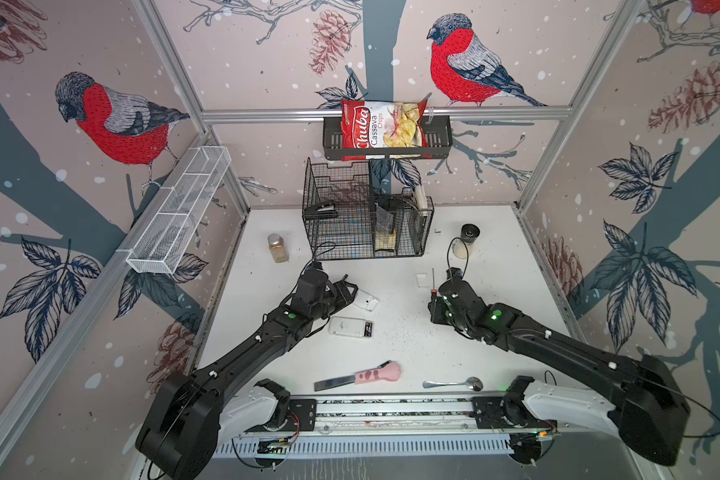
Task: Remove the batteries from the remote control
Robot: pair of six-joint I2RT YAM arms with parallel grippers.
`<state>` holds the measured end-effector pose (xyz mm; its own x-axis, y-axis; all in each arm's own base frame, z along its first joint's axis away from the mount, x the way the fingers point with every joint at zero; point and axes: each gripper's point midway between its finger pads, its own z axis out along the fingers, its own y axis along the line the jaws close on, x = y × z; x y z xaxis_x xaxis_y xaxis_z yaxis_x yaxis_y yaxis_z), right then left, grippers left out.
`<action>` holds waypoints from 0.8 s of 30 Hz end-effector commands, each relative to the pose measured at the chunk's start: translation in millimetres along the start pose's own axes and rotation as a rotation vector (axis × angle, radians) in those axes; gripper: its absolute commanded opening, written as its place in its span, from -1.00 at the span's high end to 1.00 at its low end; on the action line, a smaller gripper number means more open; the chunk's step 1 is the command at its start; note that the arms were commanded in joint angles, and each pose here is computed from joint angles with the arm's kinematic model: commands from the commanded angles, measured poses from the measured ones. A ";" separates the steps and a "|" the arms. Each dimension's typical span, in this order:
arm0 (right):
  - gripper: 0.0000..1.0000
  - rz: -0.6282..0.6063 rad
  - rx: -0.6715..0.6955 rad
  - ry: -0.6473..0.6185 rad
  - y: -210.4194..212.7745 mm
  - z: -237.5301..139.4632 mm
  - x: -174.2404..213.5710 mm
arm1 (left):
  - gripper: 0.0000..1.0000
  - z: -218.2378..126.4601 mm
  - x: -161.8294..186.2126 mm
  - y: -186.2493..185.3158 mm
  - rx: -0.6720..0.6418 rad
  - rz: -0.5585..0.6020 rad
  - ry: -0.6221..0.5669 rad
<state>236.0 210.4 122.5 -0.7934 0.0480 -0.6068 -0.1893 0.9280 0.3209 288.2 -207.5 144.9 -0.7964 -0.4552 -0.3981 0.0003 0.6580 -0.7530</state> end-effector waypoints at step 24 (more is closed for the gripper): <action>0.83 -0.383 -0.327 -0.060 112.6 -12.1 -17.7 | 0.11 40.0 21.8 -108.3 0.318 0.127 0.048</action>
<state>217.4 302.6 166.7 -0.6250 -0.2629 -0.7351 -0.6235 0.7346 0.2674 293.0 -304.4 182.0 -0.8197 -0.3456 -0.4568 0.2359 0.5231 -0.8190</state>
